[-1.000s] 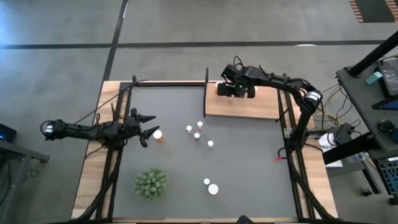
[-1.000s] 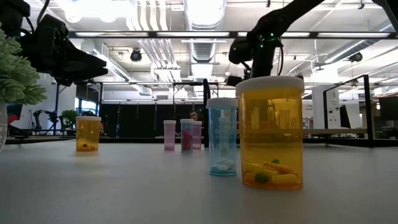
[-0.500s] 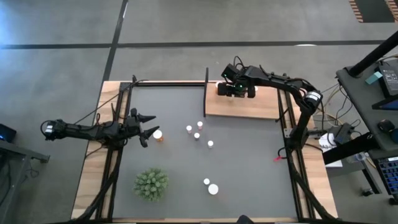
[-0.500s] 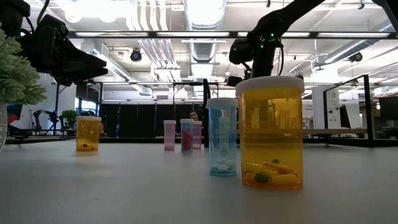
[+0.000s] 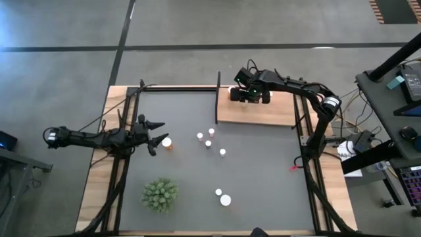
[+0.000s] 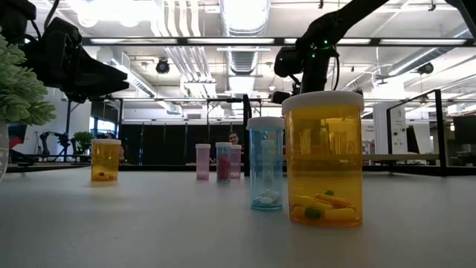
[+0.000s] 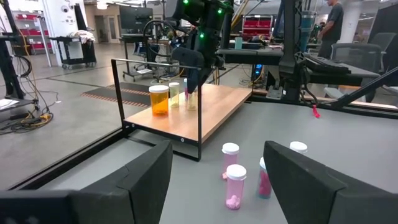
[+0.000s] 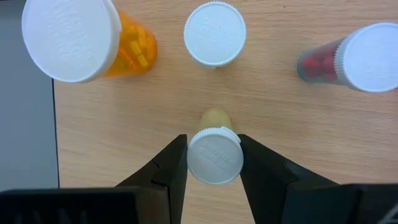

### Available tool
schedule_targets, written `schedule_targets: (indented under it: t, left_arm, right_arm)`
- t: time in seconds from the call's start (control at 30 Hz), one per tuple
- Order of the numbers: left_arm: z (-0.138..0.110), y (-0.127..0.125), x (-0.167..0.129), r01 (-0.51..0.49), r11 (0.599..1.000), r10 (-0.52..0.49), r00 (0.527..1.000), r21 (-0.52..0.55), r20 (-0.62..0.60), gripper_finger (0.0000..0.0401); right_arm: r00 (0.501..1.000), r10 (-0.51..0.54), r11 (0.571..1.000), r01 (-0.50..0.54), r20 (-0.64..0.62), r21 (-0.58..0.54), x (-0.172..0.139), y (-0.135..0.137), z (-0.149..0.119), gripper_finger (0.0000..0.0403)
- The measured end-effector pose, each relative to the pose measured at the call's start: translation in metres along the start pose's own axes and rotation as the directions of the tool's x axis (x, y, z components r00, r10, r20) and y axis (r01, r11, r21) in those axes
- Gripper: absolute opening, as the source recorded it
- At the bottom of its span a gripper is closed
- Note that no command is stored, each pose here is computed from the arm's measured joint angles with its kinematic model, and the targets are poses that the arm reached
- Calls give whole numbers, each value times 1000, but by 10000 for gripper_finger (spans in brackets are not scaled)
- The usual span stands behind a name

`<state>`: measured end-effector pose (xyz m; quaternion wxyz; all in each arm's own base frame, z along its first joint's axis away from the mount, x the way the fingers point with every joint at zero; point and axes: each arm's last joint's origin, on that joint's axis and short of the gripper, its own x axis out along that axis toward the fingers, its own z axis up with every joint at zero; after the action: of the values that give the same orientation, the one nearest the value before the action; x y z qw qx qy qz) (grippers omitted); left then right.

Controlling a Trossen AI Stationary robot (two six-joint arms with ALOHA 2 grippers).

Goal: Pick and place medicine bottles onto shelf by color
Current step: Put the right yellow pill bottle on the shelf aligned with the other yellow pill bottle

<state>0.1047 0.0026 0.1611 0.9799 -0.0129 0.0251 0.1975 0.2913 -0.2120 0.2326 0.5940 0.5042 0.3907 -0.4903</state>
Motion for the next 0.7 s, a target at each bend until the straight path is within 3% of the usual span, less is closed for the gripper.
schedule_targets:
  t: [0.3,0.7]
  left_arm:
    - [0,0,0,0,1000,0,1000,0,0,238]
    - [0,0,0,0,1000,0,1000,0,0,238]
  right_arm:
    - [1000,-10,1000,10,17,-8,0,0,1,138]
    - [1000,-14,1000,14,22,-27,0,0,1,231]
